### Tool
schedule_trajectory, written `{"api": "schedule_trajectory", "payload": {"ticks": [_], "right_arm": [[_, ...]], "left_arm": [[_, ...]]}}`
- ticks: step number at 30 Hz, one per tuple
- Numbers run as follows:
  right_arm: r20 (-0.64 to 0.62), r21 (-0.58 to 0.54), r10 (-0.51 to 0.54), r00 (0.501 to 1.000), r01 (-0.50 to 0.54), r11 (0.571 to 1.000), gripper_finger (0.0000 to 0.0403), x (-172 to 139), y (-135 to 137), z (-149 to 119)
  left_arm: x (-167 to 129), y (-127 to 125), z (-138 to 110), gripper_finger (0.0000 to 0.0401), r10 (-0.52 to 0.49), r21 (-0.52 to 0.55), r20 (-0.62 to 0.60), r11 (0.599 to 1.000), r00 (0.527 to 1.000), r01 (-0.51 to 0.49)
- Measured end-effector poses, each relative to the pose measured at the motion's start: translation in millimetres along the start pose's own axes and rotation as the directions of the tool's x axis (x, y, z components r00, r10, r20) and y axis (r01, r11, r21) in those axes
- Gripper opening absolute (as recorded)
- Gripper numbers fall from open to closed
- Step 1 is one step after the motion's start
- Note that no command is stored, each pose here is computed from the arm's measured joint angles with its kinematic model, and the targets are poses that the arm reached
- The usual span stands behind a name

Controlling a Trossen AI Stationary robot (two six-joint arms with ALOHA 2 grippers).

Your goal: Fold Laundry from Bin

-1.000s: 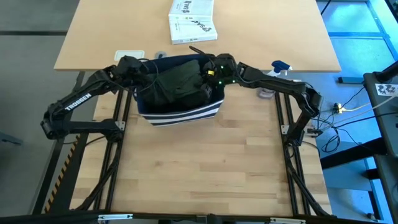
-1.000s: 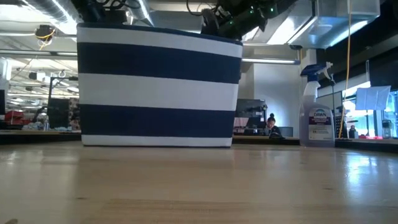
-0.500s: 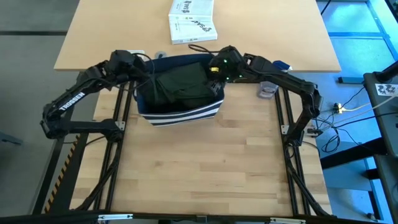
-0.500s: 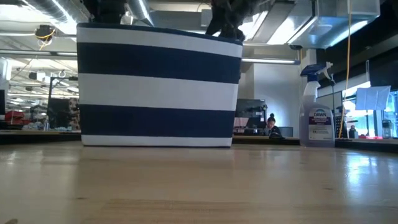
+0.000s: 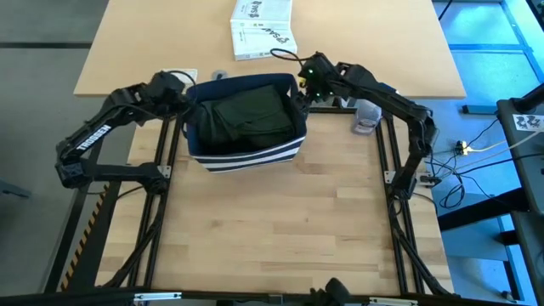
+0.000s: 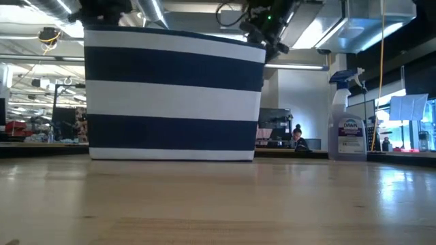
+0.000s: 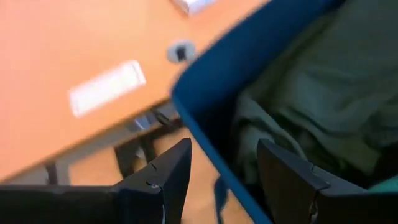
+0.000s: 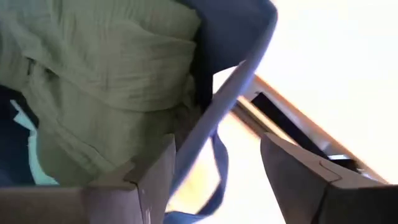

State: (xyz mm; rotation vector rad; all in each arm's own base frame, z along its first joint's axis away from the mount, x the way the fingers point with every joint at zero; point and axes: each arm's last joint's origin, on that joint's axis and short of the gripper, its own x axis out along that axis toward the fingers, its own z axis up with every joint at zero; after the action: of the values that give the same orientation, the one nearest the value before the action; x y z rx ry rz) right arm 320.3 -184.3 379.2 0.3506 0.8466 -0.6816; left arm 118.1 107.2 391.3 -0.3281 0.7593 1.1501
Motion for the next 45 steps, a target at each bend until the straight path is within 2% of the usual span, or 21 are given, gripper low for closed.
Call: {"api": "schedule_trajectory", "payload": {"ticks": [4,8,12,14,20,24,27,30,32,35,40,45], "right_arm": [[-0.038,0.017,0.033,0.999,-0.032,0.999,0.0237,17,-2,1],[-0.099,0.007,0.031,0.995,-0.031,1.0,0.0237,40,1,-2],[-0.123,-0.005,0.037,0.992,-0.038,0.999,0.0237,52,3,-3],[-0.131,-0.007,0.036,0.991,-0.037,0.999,0.0237,54,3,-4],[-0.138,-0.028,0.036,0.99,-0.04,0.999,0.0232,52,3,-5],[-0.158,-0.065,0.075,0.985,-0.086,0.994,0.0179,52,4,-6],[-0.159,-0.08,0.095,0.983,-0.108,0.991,0.0111,52,4,-6],[-0.142,-0.092,0.101,0.985,-0.115,0.989,0.0034,52,4,-4],[-0.135,-0.103,0.102,0.985,-0.117,0.988,0.0016,52,4,-3],[-0.138,-0.113,0.097,0.986,-0.113,0.987,0.0028,47,4,-1],[-0.049,-0.151,0.053,0.997,-0.06,0.987,0.0017,24,0,16],[0.064,-0.14,0.006,0.998,0.003,0.99,0.0009,0,-12,34]], "left_arm": [[15,-8,-9,0.0176,-0.071,-0.05,-0.095,0.997,0.993,0.066],[24,-10,-15,0.0176,-0.035,-0.103,-0.123,0.994,0.992,0.023],[29,-10,-20,0.0176,-0.004,-0.137,-0.139,0.991,0.99,-0.015],[31,-10,-24,0.0176,0.009,-0.133,-0.176,0.991,0.984,-0.033],[31,-10,-24,0.0176,0.014,-0.145,-0.167,0.989,0.986,-0.039],[34,-11,-24,0.0169,0.012,-0.139,-0.177,0.99,0.984,-0.037],[44,-16,-25,0.014,0.028,-0.093,-0.207,0.994,0.978,-0.048],[56,-22,-22,0.0095,0.054,-0.015,-0.225,0.998,0.973,-0.058],[61,-26,-17,0.0056,0.06,0.011,-0.193,0.998,0.979,-0.059],[65,-29,-8,0.0015,0.036,0.022,-0.116,0.999,0.993,-0.033],[48,-20,18,0.0006,0.039,0.04,0.019,0.998,0.999,-0.039],[39,-5,45,0.0003,0.073,0.032,0.127,0.996,0.989,-0.078]]}}
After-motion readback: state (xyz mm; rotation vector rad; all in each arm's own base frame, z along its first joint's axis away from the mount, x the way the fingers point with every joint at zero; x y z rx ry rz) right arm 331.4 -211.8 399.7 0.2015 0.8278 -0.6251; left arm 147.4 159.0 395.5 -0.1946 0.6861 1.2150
